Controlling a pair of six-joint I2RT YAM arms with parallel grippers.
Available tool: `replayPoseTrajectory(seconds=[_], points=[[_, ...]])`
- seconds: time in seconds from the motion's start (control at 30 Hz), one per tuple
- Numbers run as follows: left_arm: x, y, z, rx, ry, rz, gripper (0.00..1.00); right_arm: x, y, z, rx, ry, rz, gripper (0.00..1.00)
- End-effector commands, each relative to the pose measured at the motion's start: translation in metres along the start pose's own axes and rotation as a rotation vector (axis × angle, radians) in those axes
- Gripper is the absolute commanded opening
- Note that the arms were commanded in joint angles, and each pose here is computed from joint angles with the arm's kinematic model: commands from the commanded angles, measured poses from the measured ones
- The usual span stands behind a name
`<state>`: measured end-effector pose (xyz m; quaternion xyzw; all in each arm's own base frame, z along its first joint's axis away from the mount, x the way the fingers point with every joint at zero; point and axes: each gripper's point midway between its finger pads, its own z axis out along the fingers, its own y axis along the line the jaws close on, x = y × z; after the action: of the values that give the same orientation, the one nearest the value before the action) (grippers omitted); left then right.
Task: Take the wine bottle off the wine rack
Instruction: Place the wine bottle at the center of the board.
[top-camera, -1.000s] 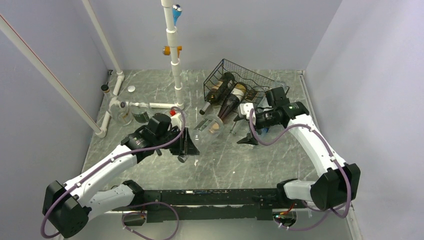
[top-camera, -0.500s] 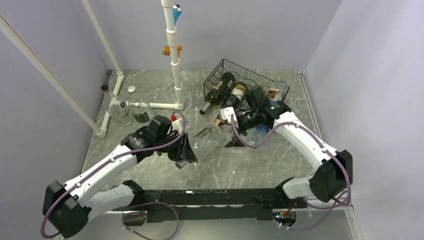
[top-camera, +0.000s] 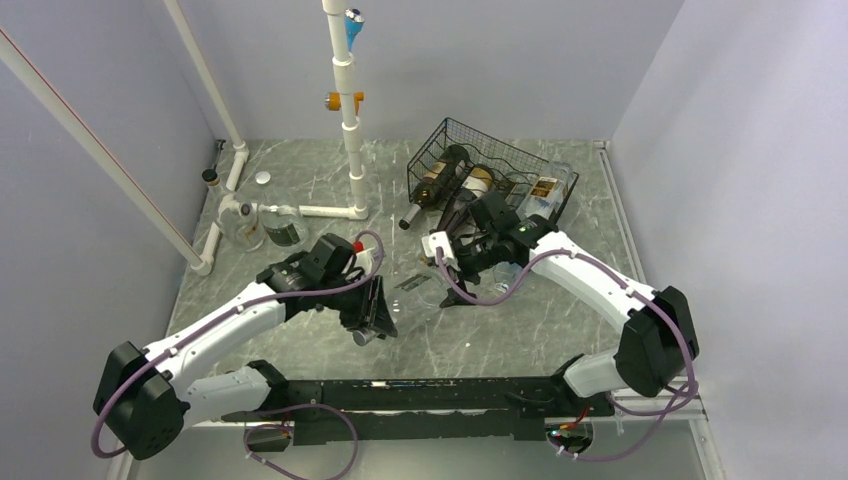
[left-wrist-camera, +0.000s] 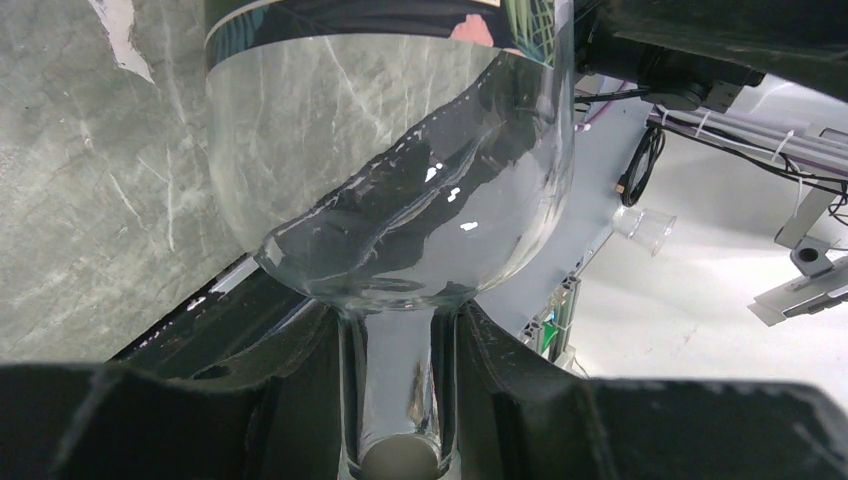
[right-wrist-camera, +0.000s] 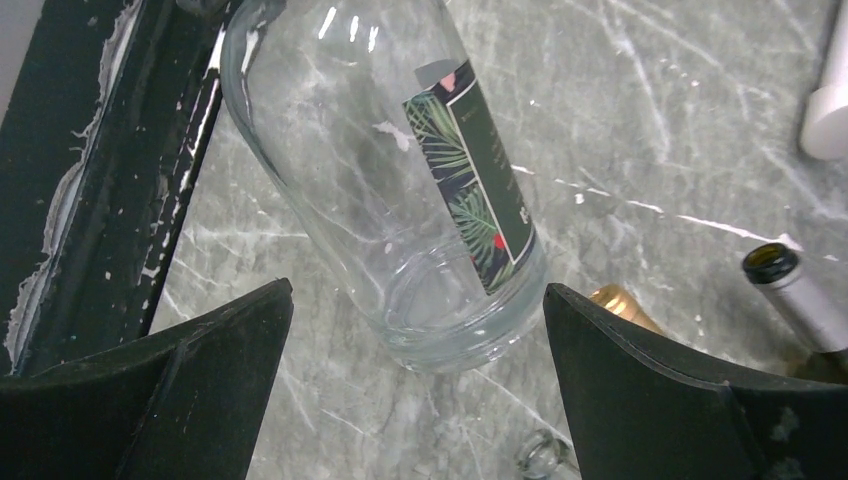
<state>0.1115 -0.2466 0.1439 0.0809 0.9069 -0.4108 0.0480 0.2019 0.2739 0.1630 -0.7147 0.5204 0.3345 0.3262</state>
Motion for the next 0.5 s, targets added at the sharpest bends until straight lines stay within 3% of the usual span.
replayPoseTrajectory(seconds=[0.0,0.47], points=[[-0.023,-0.060,-0.016,0.219,-0.074,0.186,0.00,0.007,-0.003,0.011,0.021,0.023,-0.023,0.99],[-0.016,-0.053,-0.004,0.218,-0.006,0.159,0.00,0.037,0.005,0.033,0.015,0.078,-0.019,0.99]])
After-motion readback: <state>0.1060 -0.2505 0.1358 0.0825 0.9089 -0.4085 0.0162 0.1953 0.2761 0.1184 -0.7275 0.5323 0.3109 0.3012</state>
